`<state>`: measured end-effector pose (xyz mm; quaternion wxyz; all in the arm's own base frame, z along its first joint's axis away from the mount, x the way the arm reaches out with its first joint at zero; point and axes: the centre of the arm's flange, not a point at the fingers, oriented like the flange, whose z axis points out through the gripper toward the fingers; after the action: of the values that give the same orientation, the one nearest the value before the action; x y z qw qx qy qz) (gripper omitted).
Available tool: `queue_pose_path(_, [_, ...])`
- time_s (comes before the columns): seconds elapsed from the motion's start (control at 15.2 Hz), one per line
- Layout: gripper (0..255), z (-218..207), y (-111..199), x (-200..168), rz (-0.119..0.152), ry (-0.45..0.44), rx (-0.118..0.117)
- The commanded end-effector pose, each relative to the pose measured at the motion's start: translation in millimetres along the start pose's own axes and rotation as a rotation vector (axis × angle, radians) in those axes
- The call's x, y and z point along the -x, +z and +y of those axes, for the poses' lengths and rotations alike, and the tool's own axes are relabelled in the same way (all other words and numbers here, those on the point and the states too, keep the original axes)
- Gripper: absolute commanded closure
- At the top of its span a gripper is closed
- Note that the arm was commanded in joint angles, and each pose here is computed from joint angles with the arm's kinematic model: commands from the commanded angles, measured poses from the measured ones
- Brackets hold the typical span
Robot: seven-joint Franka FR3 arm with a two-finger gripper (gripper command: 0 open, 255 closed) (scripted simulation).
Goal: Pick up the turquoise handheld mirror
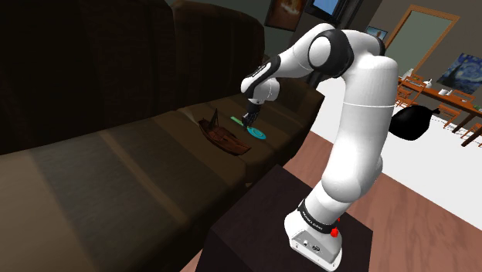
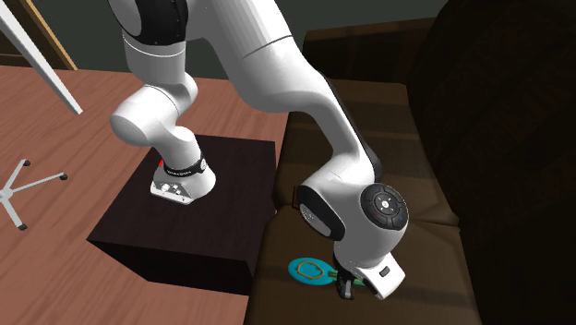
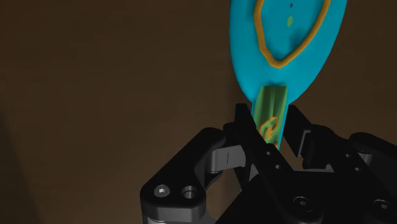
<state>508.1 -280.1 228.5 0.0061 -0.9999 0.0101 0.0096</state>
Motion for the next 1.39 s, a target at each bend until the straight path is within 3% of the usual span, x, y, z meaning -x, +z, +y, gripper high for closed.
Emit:
queue_pose_path(0.0, [255,-2.5,2.8,-0.4,-0.004,-0.004,-0.003])
queue_pose_path(0.33, [255,-2.5,3.2,-0.1,-0.004,-0.004,-0.003])
queue_pose_path(1.32, [255,-3.5,-76.0,1.4,-0.004,-0.004,-0.003])
